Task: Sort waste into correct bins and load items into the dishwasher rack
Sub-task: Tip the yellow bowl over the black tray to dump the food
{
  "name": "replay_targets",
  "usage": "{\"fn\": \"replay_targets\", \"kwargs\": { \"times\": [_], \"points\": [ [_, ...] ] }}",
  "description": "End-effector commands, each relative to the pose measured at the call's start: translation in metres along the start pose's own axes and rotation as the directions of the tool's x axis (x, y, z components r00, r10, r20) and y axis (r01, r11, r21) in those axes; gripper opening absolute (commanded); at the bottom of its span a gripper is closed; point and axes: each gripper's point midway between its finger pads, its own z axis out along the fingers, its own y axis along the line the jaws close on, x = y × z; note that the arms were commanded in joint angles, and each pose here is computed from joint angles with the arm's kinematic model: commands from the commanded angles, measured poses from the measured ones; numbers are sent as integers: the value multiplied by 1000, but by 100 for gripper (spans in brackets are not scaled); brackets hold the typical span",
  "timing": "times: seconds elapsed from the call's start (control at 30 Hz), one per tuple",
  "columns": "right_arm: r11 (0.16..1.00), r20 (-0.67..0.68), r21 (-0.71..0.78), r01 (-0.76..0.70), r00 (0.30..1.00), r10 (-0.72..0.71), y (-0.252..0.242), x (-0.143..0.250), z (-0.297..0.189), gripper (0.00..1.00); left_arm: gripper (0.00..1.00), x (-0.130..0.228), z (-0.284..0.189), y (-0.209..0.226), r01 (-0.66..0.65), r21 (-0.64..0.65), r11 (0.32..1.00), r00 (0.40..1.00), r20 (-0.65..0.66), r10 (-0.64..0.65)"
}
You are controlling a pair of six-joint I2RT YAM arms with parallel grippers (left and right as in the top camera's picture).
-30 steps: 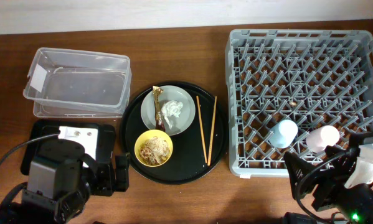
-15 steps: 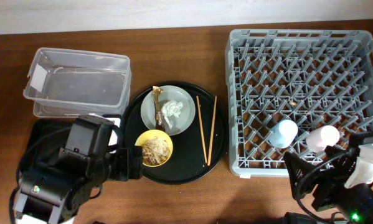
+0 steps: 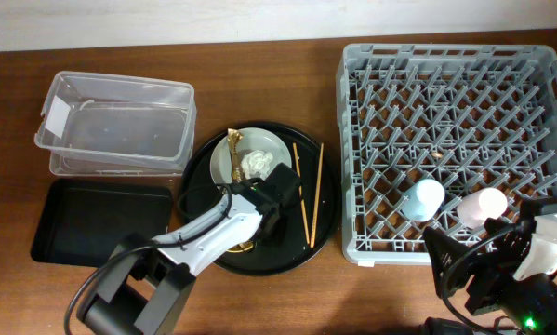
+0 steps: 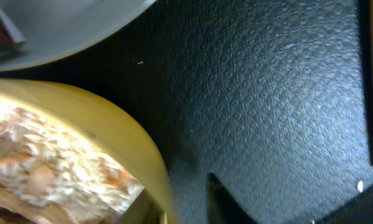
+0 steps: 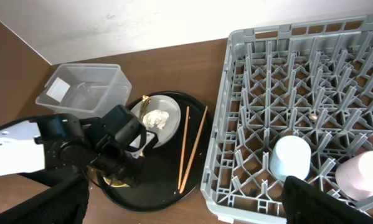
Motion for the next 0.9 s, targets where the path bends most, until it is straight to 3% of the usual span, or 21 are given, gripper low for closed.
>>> {"fn": "replay_targets", "kwargs": {
  "times": [0.0,0.1,0.2,0.3,0.37,0.43,0.47,0.57,0.63,0.67,0.73,0.87],
  "points": [
    [1000,0,-13,15,1000,-15,2,0,0,99,0,5,7,0,12,-3,1000,1000,-25,-12],
    [1000,0,-13,15,1000,-15,2,0,0,99,0,1,-37,3,-9,7,1000,1000,-10,9],
    [1000,0,-13,15,1000,-15,2,0,0,99,0,-12,-101,57,39,16,999,999,10,-39],
    [1000,0,-13,15,1000,-15,2,0,0,99,0,-26,-118,112,129,240,962,989,38,-142],
    [1000,0,-13,15,1000,-15,2,0,0,99,0,-34,-130,156,188,480,857,957,106,-269],
    [1000,0,-13,15,1000,-15,2,0,0,99,0,-37,-138,185,213,672,710,904,139,-404],
    [1000,0,-13,15,1000,-15,2,0,0,99,0,-38,-140,203,193,787,586,856,157,-493],
    [1000,0,-13,15,1000,-15,2,0,0,99,0,-33,-137,207,52,936,348,774,183,-606],
    [1000,0,-13,15,1000,-15,2,0,0,99,0,-20,-131,218,19,971,238,687,161,-709],
    [1000,0,-13,15,1000,-15,2,0,0,99,0,-15,-132,228,14,976,216,642,157,-750],
    [1000,0,-13,15,1000,-15,2,0,0,99,0,-12,-132,235,20,976,218,625,158,-764],
    [1000,0,-13,15,1000,-15,2,0,0,99,0,-6,-135,228,2,953,303,657,228,-719]
  ]
}}
